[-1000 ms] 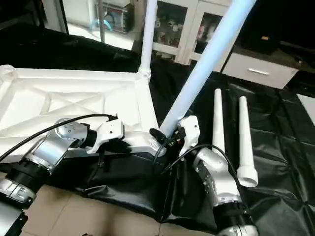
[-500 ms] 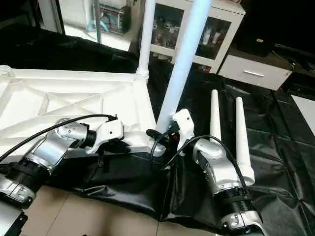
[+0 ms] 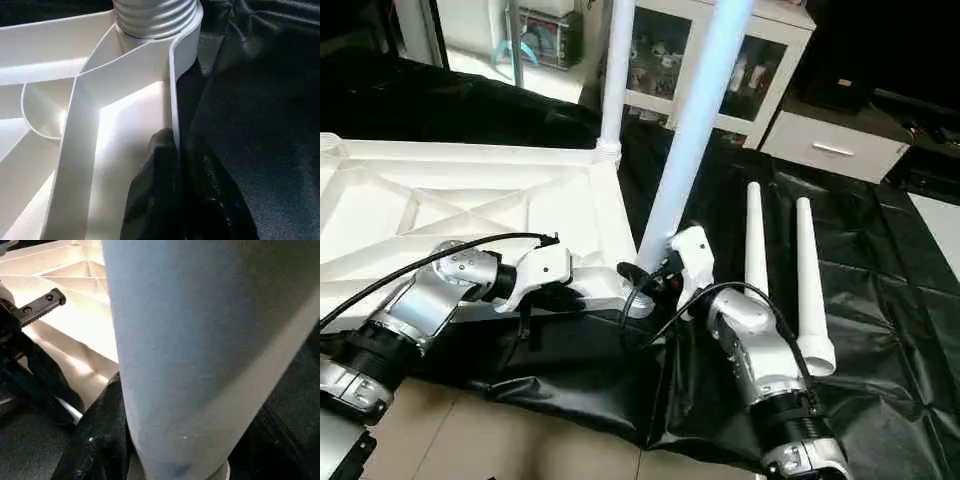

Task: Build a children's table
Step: Pick table leg

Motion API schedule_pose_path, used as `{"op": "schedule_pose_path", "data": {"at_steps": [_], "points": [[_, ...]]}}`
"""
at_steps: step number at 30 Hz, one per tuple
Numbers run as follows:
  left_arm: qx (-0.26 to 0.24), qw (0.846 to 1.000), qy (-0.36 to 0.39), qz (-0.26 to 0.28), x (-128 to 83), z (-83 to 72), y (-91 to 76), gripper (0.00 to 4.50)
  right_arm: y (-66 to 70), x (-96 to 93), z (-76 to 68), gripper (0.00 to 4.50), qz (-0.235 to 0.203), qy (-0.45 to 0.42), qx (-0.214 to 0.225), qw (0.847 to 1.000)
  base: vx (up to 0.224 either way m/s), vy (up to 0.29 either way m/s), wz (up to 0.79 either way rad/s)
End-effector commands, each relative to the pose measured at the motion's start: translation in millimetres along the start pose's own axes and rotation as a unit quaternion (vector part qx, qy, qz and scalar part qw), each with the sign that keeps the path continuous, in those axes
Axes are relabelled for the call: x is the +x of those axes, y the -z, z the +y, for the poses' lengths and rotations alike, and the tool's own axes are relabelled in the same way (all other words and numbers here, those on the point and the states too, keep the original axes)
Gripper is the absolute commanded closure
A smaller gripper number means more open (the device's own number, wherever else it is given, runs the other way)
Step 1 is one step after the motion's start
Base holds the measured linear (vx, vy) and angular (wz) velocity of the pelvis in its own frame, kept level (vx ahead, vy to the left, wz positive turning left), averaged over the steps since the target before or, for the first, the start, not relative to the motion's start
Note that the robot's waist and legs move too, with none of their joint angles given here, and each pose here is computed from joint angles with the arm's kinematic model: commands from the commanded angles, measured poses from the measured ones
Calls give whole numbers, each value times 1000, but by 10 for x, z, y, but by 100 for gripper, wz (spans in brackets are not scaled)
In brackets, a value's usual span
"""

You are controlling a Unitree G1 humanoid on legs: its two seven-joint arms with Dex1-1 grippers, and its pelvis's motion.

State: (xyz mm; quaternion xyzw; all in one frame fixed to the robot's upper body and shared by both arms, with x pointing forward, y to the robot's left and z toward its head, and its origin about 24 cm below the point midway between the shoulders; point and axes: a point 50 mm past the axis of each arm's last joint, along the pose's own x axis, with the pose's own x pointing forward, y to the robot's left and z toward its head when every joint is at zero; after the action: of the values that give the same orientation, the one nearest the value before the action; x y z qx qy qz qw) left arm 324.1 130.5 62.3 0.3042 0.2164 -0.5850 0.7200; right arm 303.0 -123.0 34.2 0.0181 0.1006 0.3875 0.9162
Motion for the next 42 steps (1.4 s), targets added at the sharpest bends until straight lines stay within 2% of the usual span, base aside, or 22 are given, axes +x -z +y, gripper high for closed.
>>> {"op": "schedule_pose_path", "data": {"at_steps": [1,5,7,9,12,15,16,17,18,20,24,33,37,38,40,41,42], "points": [[-17,1000,6,16,39,-50,108,450,800,-280,25,259,171,39,73,982,0,0,0],[-33,999,-5,-1,62,-44,79,450,730,-225,-79,259,156,93,65,981,0,0,0],[-57,998,-18,-23,89,-34,-4,450,673,-173,-156,259,151,140,61,977,0,0,0],[-73,996,-38,-29,119,-9,-86,450,619,-115,-223,259,146,185,64,970,-53,7,0],[-109,988,-96,-49,225,85,-320,450,545,22,-300,259,145,264,77,950,-68,-42,13],[-131,980,-132,-64,286,147,-497,450,510,122,-295,259,142,298,94,939,23,-51,-14],[-141,974,-162,-77,331,202,-669,450,468,244,-255,259,135,324,113,929,47,38,-44],[-141,974,-162,-77,331,202,-669,450,468,244,-255,259,135,324,113,929,0,0,0],[-148,967,-187,-89,351,252,-797,450,430,377,-176,259,135,332,123,925,-57,-43,19],[-152,962,-204,-99,350,288,-860,450,396,476,-104,259,136,331,123,926,-28,-22,9],[-140,962,-219,-89,319,313,-838,450,361,601,-2,259,141,322,122,928,0,0,0],[-149,960,-223,-79,298,290,-763,450,344,616,-31,259,133,332,122,926,0,0,0],[-149,961,-221,-79,301,285,-758,450,257,660,-26,259,104,312,119,937,0,0,0],[-147,962,-219,-77,303,282,-749,450,206,682,-21,259,87,297,110,945,0,0,0],[-148,962,-217,-76,301,276,-737,450,138,697,-35,203,66,288,110,949,0,0,0],[-148,962,-217,-76,301,276,-736,450,136,697,-36,203,65,288,111,949,0,0,0],[-148,962,-217,-75,299,277,-730,450,97,702,-48,183,54,283,110,951,0,0,0]]}}
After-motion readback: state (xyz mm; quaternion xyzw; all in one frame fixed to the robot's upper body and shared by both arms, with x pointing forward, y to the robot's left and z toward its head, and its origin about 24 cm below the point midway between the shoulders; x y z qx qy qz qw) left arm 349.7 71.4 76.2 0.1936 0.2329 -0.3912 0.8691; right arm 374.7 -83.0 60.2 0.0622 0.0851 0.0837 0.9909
